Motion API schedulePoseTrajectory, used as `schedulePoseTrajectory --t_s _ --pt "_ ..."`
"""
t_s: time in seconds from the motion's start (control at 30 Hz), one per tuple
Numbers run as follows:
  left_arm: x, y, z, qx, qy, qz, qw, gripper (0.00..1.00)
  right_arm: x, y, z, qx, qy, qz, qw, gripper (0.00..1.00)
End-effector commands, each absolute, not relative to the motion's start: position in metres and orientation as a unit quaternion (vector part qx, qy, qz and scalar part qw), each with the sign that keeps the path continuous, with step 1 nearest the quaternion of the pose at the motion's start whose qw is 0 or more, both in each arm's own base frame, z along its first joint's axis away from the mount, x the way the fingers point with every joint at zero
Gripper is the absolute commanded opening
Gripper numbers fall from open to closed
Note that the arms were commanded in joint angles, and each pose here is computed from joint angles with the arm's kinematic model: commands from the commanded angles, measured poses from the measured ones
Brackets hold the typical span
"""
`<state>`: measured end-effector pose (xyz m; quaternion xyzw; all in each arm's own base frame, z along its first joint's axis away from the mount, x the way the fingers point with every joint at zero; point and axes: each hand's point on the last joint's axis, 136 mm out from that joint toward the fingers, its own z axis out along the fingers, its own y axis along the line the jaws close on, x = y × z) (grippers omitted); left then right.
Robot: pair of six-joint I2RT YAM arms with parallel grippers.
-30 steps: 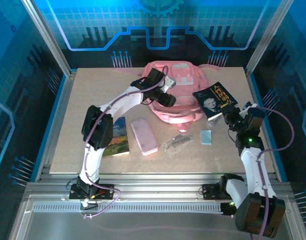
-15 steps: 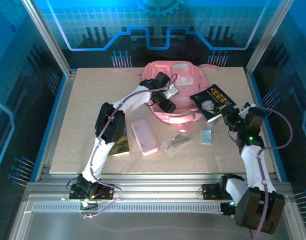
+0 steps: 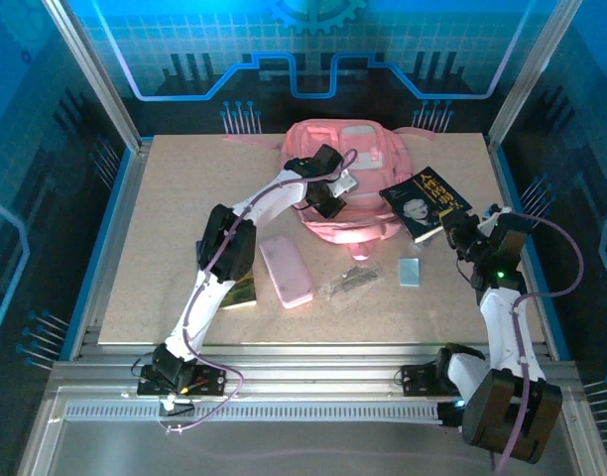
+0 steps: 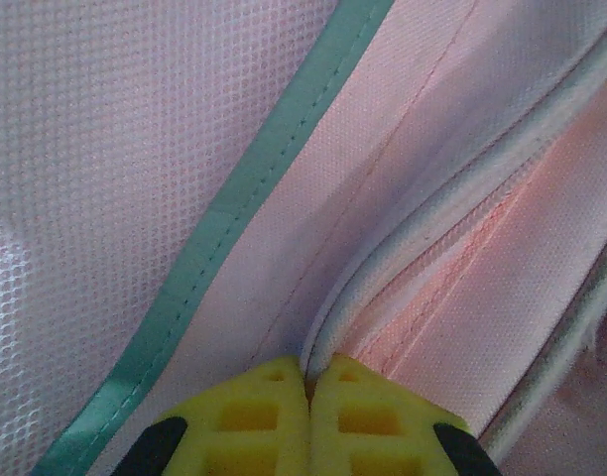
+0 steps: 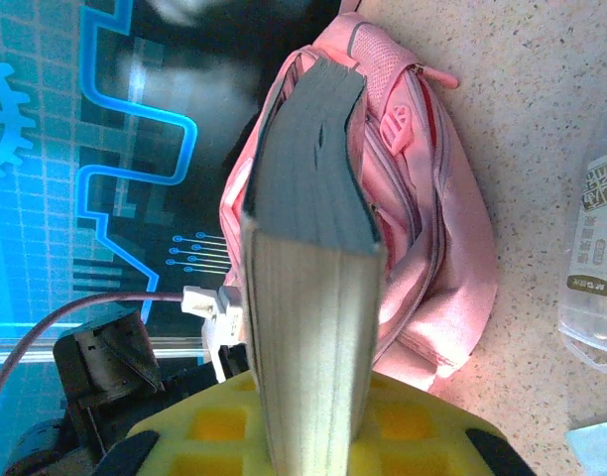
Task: Pack the student bag
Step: Open the student bag at the top-center of the table.
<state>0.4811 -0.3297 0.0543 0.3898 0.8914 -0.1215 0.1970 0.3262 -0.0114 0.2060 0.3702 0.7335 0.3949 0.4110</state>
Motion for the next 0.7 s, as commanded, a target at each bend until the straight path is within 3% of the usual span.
schedulePoseTrajectory --t_s 0.0,0.27,0.67 --pt "0.474 -0.319 0.061 0.356 0.91 -0.118 0.176 0.0 0.322 -0.018 0.229 0.351 0.721 0.4 0.444 0.0" --pt "0.486 -0.335 0.176 0.3 0.894 -0.183 0.278 0.0 0.313 -0.045 0.234 0.381 0.71 0.377 0.457 0.0" --pt "0.518 -0.332 0.245 0.187 0.885 -0.255 0.341 0.0 0.303 -0.042 0.232 0.375 0.729 0.362 0.443 0.0"
